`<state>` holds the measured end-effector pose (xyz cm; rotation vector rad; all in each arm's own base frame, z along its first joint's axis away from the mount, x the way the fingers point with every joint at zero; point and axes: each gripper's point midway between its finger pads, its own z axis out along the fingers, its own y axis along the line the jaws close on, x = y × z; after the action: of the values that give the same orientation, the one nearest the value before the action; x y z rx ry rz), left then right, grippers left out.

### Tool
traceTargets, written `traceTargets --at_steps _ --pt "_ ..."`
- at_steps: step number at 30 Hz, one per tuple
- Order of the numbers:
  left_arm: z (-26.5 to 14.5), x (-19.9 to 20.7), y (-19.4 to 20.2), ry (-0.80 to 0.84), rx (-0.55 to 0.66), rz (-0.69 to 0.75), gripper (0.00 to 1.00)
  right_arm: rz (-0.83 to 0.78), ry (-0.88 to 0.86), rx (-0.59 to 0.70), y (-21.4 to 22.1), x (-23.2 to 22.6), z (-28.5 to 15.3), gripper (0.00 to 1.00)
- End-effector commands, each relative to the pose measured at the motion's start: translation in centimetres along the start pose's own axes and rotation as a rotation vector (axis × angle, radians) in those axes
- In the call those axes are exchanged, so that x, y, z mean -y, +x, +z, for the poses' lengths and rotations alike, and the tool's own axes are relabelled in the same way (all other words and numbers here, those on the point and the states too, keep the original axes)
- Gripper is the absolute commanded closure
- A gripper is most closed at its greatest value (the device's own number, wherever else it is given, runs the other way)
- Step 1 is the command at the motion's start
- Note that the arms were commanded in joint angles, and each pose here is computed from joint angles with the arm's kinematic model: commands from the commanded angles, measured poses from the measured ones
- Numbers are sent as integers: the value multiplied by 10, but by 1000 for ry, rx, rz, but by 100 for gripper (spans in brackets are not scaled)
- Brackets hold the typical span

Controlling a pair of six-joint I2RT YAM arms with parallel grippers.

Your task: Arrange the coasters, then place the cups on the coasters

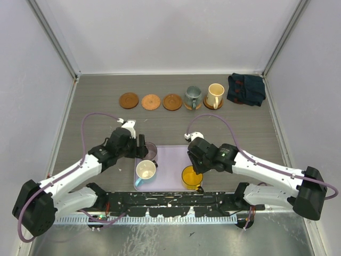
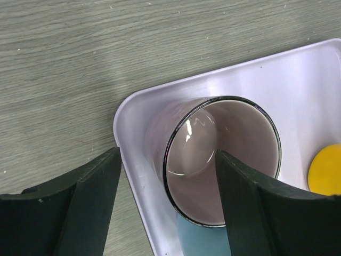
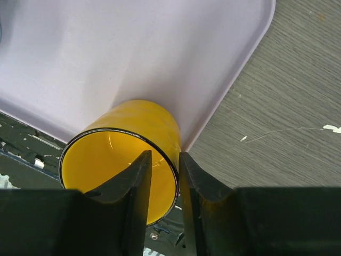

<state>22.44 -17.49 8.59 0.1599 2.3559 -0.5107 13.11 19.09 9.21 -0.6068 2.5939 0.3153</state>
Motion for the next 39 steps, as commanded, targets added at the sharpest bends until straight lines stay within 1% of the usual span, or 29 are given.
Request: traceTargets --at_steps 1,4,7,10,15,16,20,21,22,28,29,33,35,36,37,39 --pt "7 15 -15 51 52 -4 31 7 -34 16 -6 -11 5 69" --pt "12 16 -15 54 46 5 36 0 -36 8 -5 -13 8 74" --pt "16 20 -16 64 42 12 41 -5 -41 13 -8 -16 10 83" --pt "20 23 -17 73 38 20 46 -9 -41 18 -11 -18 12 89" --pt "25 28 -22 86 44 34 54 -14 -32 40 -19 -19 15 91" --pt "26 29 -23 91 46 39 57 -15 -28 46 -21 -19 16 91" --pt "31 36 -31 114 57 49 82 -29 -1 76 -31 -17 20 92" --pt "33 37 -33 117 59 49 85 -35 7 81 -34 -17 21 92" --pt "34 40 -35 123 61 51 86 -41 12 86 -36 -17 22 93" --pt "41 54 -50 160 86 56 85 -61 117 131 -54 -3 28 94" --pt "48 54 -46 156 65 57 85 -63 132 139 -56 -2 28 94" --pt "56 64 -51 178 61 67 85 -55 183 170 -65 5 27 95" --pt "59 69 -52 191 53 76 82 -43 208 185 -68 10 24 96" --pt "60 72 -52 200 47 81 78 -36 219 190 -68 12 23 96" --pt "61 75 -53 207 42 85 71 -27 231 196 -68 15 21 96" --pt "62 79 -54 218 36 99 52 -8 254 213 -68 21 17 96"
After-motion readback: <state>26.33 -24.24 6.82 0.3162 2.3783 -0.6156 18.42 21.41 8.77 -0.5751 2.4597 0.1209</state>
